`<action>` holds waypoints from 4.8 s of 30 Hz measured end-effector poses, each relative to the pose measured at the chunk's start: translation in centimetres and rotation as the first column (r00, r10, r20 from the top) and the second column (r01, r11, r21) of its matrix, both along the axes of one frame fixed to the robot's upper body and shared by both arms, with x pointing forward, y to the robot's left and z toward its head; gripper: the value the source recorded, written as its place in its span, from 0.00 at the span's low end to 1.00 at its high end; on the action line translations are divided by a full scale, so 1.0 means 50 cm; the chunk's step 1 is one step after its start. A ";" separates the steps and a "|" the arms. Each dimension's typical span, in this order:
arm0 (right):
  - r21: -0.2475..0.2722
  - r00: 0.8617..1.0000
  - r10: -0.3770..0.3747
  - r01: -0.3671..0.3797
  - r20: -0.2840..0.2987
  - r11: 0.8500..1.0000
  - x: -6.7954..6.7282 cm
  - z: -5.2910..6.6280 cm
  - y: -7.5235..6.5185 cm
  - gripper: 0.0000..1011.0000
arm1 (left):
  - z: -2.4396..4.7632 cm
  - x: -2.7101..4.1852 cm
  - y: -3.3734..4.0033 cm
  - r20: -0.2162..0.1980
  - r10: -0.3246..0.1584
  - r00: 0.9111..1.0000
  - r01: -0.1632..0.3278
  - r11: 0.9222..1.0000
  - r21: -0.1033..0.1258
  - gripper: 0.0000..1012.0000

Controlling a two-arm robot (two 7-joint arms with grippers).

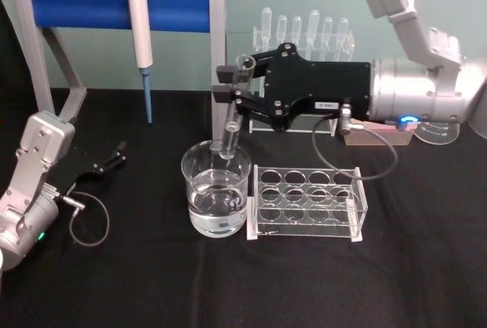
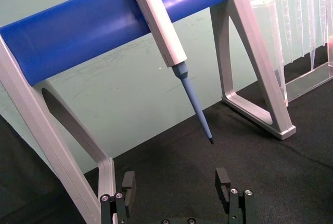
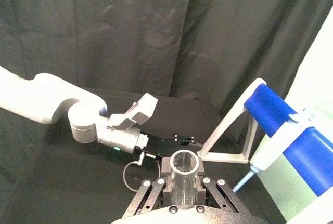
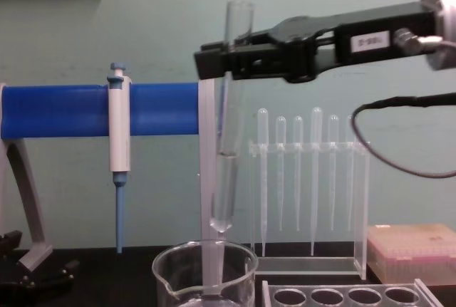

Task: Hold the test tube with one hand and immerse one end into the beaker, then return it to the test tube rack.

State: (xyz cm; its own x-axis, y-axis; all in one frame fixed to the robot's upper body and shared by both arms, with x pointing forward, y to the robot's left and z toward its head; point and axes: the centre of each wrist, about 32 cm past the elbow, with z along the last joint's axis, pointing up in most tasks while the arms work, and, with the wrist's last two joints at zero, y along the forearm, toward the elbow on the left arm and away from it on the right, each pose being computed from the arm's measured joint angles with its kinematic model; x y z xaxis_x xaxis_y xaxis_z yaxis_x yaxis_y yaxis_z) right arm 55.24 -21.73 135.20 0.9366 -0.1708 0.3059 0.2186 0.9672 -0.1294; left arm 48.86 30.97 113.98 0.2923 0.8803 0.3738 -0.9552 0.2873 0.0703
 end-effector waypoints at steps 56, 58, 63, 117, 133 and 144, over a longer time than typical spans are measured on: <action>-0.038 0.981 -0.186 0.184 -0.050 0.982 -0.066 -0.153 -0.155 0.22 | 0.000 0.000 0.000 0.000 0.000 1.000 0.000 1.000 0.000 0.99; -0.037 0.981 -0.187 0.185 -0.054 0.982 -0.064 -0.159 -0.156 0.22 | 0.000 0.000 0.000 0.000 0.000 1.000 0.000 1.000 0.000 0.99; -0.041 0.981 -0.182 0.179 -0.069 0.983 -0.057 -0.177 -0.155 0.22 | 0.000 0.000 0.000 0.000 0.000 1.000 0.000 1.000 0.000 0.99; -0.062 0.971 -0.238 0.236 -0.024 0.970 -0.071 -0.249 -0.148 0.47 | 0.000 0.000 0.000 0.000 0.000 1.000 0.000 1.000 0.000 0.99; 0.140 0.909 -0.394 0.376 0.136 0.916 -0.148 -0.176 -0.147 0.92 | 0.000 0.000 0.000 0.000 0.000 1.000 0.000 1.000 0.000 0.99; 0.247 0.645 -0.763 0.733 0.039 0.633 -0.200 -0.264 -0.137 0.99 | 0.000 0.000 0.000 0.000 0.000 1.000 0.000 1.000 0.000 0.99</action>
State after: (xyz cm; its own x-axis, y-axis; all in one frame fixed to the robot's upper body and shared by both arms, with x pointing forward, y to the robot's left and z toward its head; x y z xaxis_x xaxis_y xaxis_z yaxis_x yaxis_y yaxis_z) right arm 45.22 -28.58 121.99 0.4139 -0.8627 0.2904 0.8781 0.4625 0.1225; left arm 48.86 30.97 113.98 0.2923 0.8803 0.3737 -0.9552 0.2873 0.0703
